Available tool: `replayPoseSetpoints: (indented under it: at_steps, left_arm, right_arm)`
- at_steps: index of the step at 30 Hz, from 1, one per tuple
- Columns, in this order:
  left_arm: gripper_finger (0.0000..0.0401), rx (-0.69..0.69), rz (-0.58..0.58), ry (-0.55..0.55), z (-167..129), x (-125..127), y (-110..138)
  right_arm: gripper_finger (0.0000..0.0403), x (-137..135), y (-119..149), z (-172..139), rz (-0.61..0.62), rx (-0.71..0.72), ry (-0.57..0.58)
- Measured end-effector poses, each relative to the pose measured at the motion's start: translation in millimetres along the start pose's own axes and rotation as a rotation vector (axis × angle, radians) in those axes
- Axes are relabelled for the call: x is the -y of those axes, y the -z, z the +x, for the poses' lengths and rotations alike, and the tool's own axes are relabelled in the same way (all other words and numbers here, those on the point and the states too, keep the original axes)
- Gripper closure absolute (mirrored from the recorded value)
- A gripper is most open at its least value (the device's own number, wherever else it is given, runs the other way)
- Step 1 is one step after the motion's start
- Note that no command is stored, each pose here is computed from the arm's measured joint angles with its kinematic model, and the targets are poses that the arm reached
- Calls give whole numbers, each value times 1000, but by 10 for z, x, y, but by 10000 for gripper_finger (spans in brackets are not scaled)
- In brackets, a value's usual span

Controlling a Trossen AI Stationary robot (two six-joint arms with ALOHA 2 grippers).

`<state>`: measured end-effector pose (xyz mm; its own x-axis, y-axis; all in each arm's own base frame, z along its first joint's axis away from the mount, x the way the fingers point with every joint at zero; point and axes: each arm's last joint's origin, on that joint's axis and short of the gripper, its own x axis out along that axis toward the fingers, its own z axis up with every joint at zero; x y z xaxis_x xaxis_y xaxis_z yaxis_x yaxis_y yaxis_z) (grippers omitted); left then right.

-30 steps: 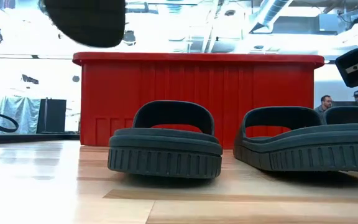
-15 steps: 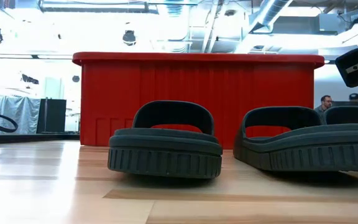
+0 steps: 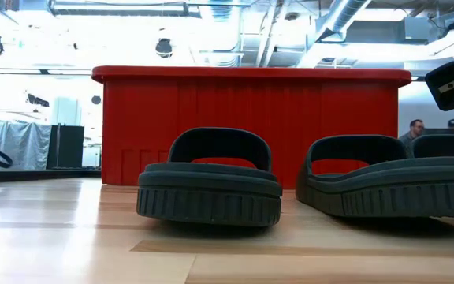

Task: Pick and place slides into bin
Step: Put the black slide into the red container

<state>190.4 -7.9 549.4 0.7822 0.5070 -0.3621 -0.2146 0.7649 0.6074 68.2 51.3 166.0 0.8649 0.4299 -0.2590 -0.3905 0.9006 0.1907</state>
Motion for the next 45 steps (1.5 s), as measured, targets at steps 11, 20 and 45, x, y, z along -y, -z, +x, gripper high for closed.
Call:
replayPoseSetpoints:
  at_steps: [11,20,45]
  left_arm:
    - [401,-62,41,103,718,-717,424]
    - [401,-193,4,273,1550,-804,717]
    - [401,-520,67,582,2634,-53,1260]
  right_arm:
    - [300,0,0,0,0,0,0]
    - [300,0,0,0,0,0,0]
    - [300,0,0,0,0,0,0]
